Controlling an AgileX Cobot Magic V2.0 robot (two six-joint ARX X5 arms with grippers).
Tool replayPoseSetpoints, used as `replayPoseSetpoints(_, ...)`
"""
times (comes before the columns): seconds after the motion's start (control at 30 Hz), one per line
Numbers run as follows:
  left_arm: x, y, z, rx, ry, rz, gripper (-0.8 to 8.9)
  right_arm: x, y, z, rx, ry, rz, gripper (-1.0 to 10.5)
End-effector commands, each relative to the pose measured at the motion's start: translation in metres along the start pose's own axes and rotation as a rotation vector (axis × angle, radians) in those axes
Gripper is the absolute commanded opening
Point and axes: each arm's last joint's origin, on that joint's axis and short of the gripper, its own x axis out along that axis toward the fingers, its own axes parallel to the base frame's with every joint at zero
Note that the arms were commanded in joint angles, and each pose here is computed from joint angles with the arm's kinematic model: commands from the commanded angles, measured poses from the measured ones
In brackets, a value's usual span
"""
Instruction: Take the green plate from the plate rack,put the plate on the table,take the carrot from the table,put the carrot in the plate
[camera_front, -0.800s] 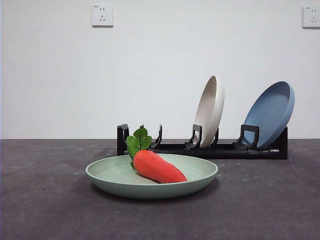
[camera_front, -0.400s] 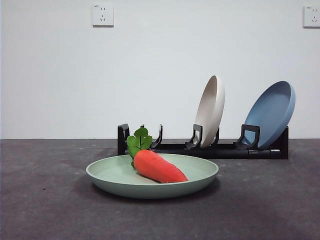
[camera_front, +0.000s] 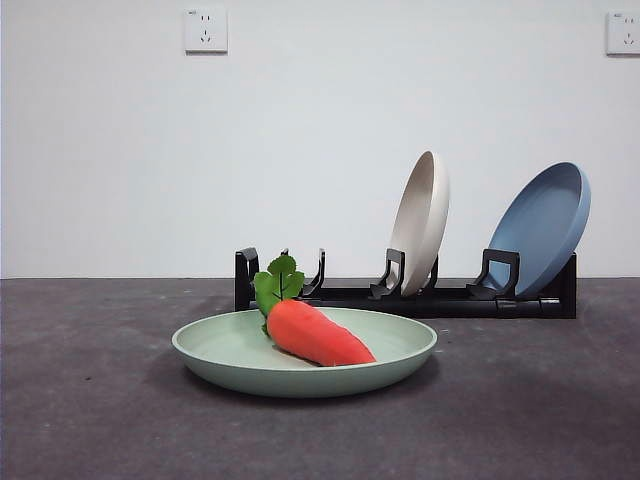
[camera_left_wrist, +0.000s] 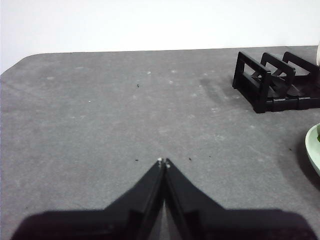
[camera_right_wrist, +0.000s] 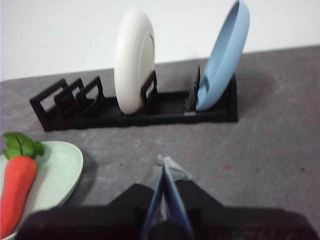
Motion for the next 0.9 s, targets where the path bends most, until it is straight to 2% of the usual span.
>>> replayPoseSetpoints(0.03,0.0012,0.0004,-0.0039,-0.008,0.008,0.007,-0.03,0.0015,-0.0012,-0.0055,0.018,0.008,-0.007,0.0)
replayPoseSetpoints(0.13,0.0012,0.0004,-0.0039,-0.008,0.008,0.007,-0.03,0.0017,-0.0021,-0.0112,0.011,0.055,-0.019,0.0)
replayPoseSetpoints(0.9,0.0012,0.0004,-0.0039,-0.008,0.008,0.007,-0.03,0.0017,-0.0018,-0.0106,0.033,0.051,-0.013,0.0)
